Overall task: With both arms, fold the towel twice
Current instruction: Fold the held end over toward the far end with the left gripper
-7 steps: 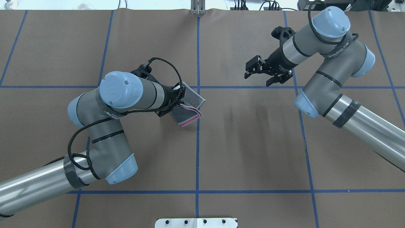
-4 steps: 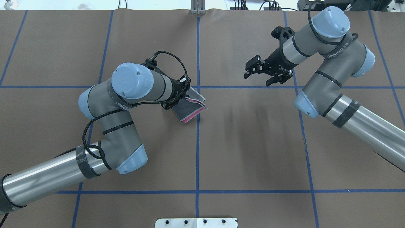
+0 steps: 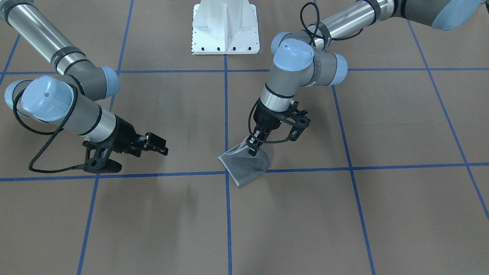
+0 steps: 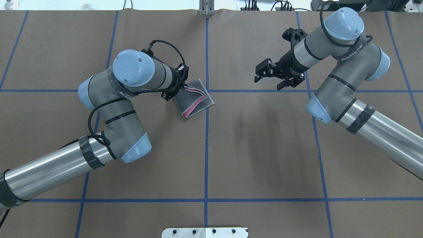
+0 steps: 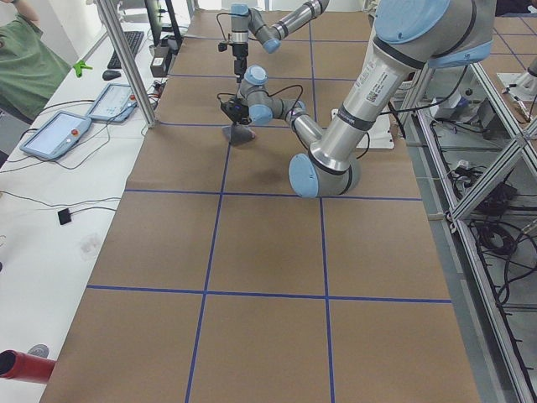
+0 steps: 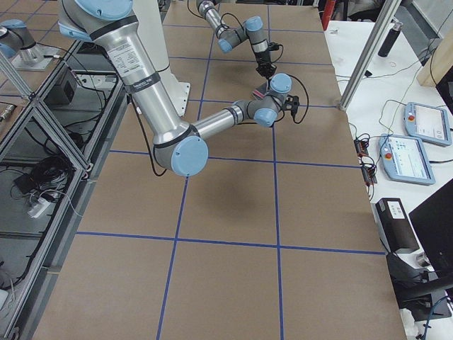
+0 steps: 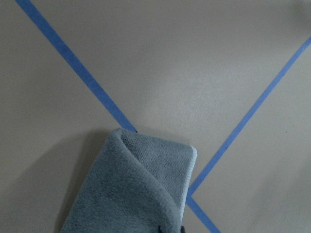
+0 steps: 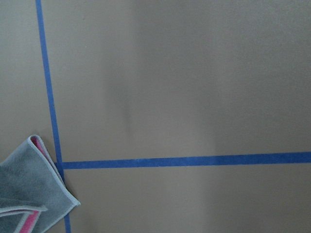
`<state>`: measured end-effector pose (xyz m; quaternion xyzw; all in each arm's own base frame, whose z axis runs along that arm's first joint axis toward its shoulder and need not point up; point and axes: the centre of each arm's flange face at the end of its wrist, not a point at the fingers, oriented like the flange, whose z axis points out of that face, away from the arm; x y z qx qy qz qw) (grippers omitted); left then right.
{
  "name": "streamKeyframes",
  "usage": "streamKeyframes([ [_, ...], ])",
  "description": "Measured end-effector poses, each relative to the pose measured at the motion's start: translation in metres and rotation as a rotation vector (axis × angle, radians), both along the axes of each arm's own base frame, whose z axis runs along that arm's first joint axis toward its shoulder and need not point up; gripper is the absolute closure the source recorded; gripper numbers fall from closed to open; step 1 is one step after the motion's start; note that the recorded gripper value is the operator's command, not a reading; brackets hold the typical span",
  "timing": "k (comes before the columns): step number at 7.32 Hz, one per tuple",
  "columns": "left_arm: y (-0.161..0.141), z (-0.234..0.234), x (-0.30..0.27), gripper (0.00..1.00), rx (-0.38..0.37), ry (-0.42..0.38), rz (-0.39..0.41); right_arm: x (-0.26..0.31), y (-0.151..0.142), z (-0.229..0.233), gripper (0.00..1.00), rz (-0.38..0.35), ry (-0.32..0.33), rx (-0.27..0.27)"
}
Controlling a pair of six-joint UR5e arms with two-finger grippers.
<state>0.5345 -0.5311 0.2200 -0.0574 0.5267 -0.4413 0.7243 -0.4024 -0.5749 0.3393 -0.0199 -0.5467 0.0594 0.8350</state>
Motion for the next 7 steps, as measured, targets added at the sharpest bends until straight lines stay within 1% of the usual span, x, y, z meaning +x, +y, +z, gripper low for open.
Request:
streamKeyframes([
  [2,-0.012,-0.019,0.015,1.00,0.001,0.006,-0.002,-0.001,0.000,0.002,0.00,0.001,0.005,0.002],
  [4,-0.018,-0.023,0.024,1.00,-0.002,0.002,-0.003,-0.003,-0.001,0.005,0.00,0.000,0.009,0.001],
  [5,-0.021,-0.019,0.028,0.82,-0.003,0.000,-0.004,-0.003,-0.001,0.006,0.00,0.000,0.010,0.001],
  [6,-0.024,-0.014,0.033,0.10,0.000,0.003,-0.005,-0.003,-0.001,0.006,0.00,0.000,0.011,0.001],
  [7,-0.026,-0.013,0.037,0.00,0.004,0.006,-0.004,-0.003,-0.001,0.007,0.00,0.000,0.012,0.000],
])
